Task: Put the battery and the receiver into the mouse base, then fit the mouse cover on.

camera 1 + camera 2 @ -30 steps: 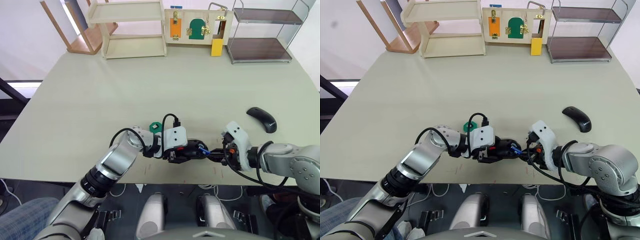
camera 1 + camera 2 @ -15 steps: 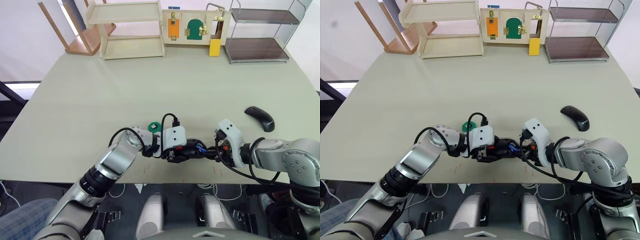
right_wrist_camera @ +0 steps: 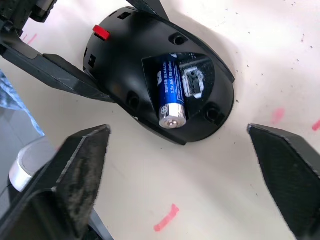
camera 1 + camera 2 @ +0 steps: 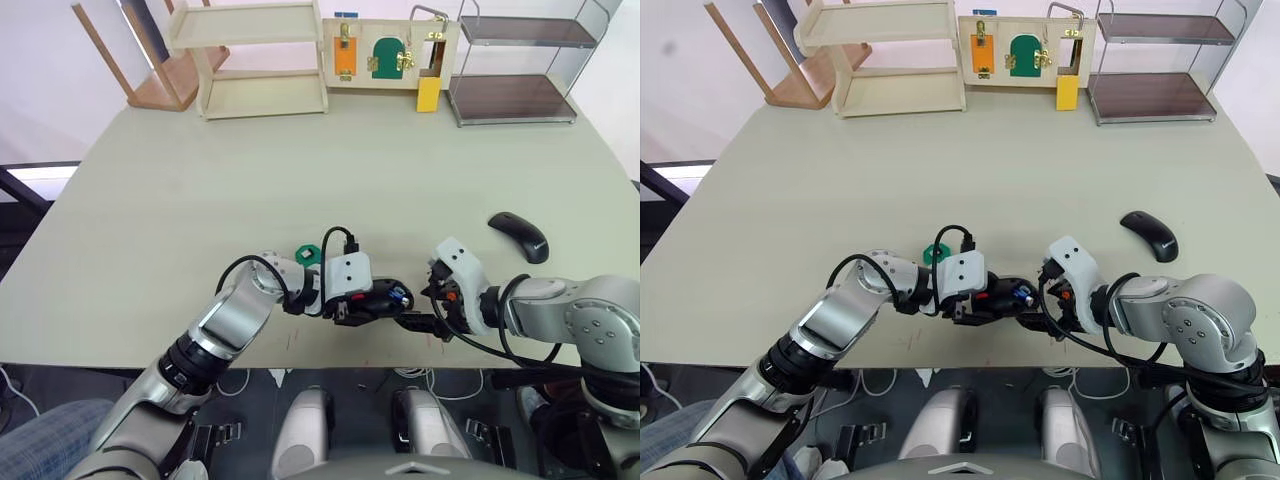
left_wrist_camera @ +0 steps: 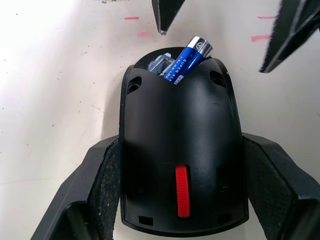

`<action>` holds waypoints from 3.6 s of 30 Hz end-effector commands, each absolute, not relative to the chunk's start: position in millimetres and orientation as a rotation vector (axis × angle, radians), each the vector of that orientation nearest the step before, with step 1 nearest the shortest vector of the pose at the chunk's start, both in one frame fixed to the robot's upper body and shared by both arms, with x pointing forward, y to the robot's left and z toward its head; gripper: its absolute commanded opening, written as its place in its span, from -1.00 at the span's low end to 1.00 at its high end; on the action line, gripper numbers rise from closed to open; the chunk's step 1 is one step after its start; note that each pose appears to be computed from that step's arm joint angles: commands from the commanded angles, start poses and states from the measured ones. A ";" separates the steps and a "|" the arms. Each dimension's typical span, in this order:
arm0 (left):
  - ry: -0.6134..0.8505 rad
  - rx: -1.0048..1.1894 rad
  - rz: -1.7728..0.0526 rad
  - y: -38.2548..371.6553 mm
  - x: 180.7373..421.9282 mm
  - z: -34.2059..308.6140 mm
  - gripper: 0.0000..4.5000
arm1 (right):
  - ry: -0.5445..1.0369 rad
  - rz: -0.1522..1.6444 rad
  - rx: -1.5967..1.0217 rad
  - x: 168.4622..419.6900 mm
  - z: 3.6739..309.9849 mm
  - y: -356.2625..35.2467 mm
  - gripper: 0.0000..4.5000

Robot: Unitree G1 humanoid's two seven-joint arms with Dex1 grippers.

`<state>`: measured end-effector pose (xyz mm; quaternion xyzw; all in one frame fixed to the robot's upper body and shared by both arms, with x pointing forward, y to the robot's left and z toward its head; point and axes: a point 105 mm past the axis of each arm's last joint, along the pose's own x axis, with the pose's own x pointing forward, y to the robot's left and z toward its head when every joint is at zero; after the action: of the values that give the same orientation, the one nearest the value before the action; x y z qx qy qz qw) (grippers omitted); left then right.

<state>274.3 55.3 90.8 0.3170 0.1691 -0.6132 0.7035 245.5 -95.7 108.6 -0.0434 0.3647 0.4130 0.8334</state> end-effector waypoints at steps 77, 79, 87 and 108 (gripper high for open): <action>0.442 0.698 -1.393 55.3 268.4 75.5 0.31 | 0.142 1.059 -0.077 243.6 49.8 -101.4 -0.97; 0.443 0.697 -1.392 55.6 268.2 75.6 0.31 | 0.185 1.052 -0.082 243.6 42.2 -102.8 -0.97; 0.444 0.697 -1.386 55.3 270.2 76.0 0.31 | 0.363 1.036 -0.130 242.8 17.7 -111.6 -0.97; 0.438 0.693 -1.381 54.9 270.6 75.3 0.31 | 0.275 1.064 -0.143 251.4 42.3 -110.9 -0.97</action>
<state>279.2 58.5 82.2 0.3150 0.1869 -0.6029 0.7088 253.5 -99.6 58.0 -0.0761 0.0994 0.5244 0.8422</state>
